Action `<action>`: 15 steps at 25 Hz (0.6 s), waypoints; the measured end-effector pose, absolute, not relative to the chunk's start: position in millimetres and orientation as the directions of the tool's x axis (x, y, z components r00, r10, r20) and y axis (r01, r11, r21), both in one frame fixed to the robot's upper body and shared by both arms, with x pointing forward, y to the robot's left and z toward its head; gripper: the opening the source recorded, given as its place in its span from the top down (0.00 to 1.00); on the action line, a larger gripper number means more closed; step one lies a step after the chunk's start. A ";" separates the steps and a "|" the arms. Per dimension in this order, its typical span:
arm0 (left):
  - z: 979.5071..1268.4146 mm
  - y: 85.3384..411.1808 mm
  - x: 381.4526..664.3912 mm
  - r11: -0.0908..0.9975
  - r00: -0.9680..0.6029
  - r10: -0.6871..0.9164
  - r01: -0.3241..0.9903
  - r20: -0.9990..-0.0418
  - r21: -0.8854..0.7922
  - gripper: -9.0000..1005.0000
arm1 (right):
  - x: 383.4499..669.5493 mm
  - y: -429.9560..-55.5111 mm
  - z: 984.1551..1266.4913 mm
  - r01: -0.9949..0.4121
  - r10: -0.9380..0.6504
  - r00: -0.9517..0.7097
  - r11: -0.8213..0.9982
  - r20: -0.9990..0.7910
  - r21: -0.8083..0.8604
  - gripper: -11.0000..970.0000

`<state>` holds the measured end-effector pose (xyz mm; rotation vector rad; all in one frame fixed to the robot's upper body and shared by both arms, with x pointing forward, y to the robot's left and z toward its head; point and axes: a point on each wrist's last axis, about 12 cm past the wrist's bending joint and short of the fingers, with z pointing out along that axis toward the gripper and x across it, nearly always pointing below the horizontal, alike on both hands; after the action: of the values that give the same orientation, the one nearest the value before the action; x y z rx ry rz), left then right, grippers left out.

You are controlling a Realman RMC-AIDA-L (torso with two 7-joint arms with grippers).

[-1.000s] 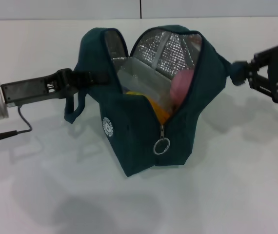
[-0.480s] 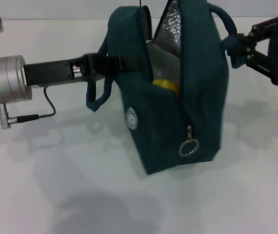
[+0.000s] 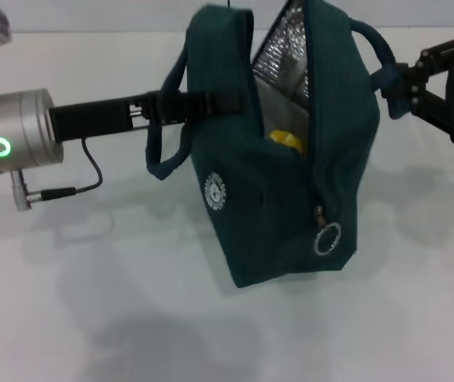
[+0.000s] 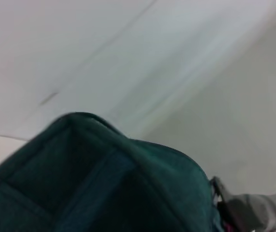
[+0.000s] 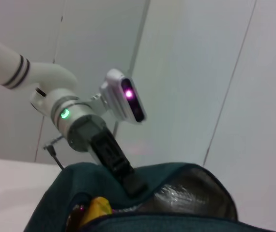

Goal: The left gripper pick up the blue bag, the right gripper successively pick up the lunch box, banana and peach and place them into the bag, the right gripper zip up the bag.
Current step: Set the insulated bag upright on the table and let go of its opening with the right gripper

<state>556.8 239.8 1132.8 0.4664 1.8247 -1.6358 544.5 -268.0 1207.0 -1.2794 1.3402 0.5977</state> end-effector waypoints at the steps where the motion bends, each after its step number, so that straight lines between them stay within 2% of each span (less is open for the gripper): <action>1: 1130.6 241.3 555.3 0.172 -0.731 -0.151 0.644 -0.666 -0.745 0.96 | 545.1 -268.5 1205.9 -0.903 -0.341 0.219 0.284 -0.914 -0.322 0.92; 8: 1106.6 245.8 547.5 0.237 -0.727 -0.179 0.622 -0.663 -0.746 0.95 | 549.4 -266.5 1191.4 -0.917 -0.399 0.168 0.273 -0.901 -0.291 0.92; 15: 1094.6 243.5 541.4 0.246 -0.728 -0.178 0.618 -0.661 -0.747 0.96 | 554.3 -260.2 1184.2 -0.931 -0.411 0.146 0.251 -0.900 -0.266 0.91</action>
<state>541.4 243.5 1094.6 0.4009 1.8653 -1.5506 554.3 -260.2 1184.2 -1.3396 1.4489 0.6092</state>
